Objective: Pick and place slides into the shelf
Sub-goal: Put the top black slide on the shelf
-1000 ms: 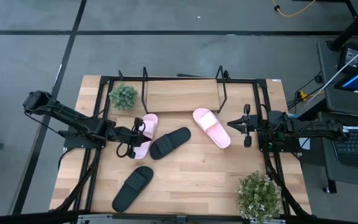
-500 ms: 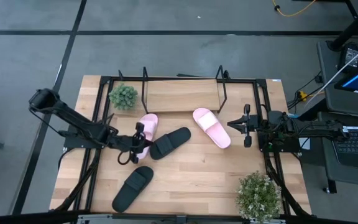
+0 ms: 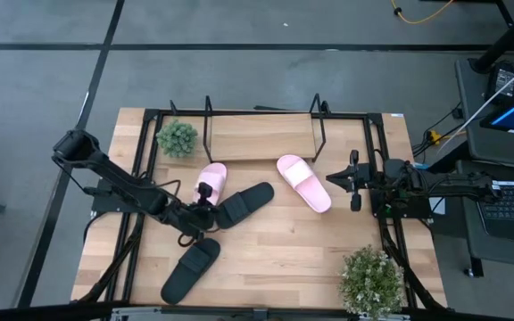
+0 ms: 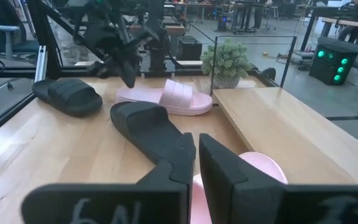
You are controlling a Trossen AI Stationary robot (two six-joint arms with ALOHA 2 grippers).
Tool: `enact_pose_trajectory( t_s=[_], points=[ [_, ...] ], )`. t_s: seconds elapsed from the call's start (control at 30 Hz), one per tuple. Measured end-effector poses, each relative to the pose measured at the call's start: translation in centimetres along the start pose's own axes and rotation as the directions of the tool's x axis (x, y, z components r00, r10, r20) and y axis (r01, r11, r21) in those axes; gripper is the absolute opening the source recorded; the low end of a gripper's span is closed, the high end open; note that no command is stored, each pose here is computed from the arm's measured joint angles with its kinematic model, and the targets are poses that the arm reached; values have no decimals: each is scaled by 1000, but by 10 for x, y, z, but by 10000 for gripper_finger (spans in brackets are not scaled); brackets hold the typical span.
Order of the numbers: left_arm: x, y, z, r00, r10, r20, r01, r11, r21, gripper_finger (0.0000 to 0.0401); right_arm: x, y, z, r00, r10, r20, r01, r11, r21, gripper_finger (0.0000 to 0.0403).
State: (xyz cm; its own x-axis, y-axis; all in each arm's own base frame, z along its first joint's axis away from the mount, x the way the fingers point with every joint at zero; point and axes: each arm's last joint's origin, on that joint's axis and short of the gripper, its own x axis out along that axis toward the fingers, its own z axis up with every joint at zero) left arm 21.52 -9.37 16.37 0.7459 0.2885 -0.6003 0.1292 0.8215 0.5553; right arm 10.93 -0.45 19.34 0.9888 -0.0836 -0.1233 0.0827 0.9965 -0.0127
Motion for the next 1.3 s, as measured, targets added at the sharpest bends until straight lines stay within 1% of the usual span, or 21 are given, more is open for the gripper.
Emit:
enact_pose_trajectory(
  t_s=[0.3, 0.43, 1.03, 1.1, 1.17, 1.3],
  points=[
    [22, 0, -7, 997, 25, -77, -25, 1000, 0, 0, 0, 0, -2, 1000, 0, -20, 0, 1000, -3, 29],
    [26, -1, -10, 995, 24, -98, -18, 998, 58, 0, 0, 0, -2, 1000, 0, -20, 0, 1000, -3, 29],
    [26, -2, -8, 996, 25, -80, -22, 999, 42, 0, 0, 0, -2, 1000, 0, -20, 0, 1000, 0, 29],
    [26, -1, -8, 997, 27, -79, -23, 999, 40, 6, 0, 0, -2, 1000, 0, -20, 0, 1000, 0, 29],
    [26, -1, -7, 997, 31, -75, -30, 999, 21, 20, 0, 0, -2, 1000, 0, -20, 0, 1000, 0, 29],
    [26, -2, -6, 996, 52, -73, -51, 998, 22, 64, 0, 0, -2, 1000, 0, -20, 0, 1000, 0, 29]
  ],
)
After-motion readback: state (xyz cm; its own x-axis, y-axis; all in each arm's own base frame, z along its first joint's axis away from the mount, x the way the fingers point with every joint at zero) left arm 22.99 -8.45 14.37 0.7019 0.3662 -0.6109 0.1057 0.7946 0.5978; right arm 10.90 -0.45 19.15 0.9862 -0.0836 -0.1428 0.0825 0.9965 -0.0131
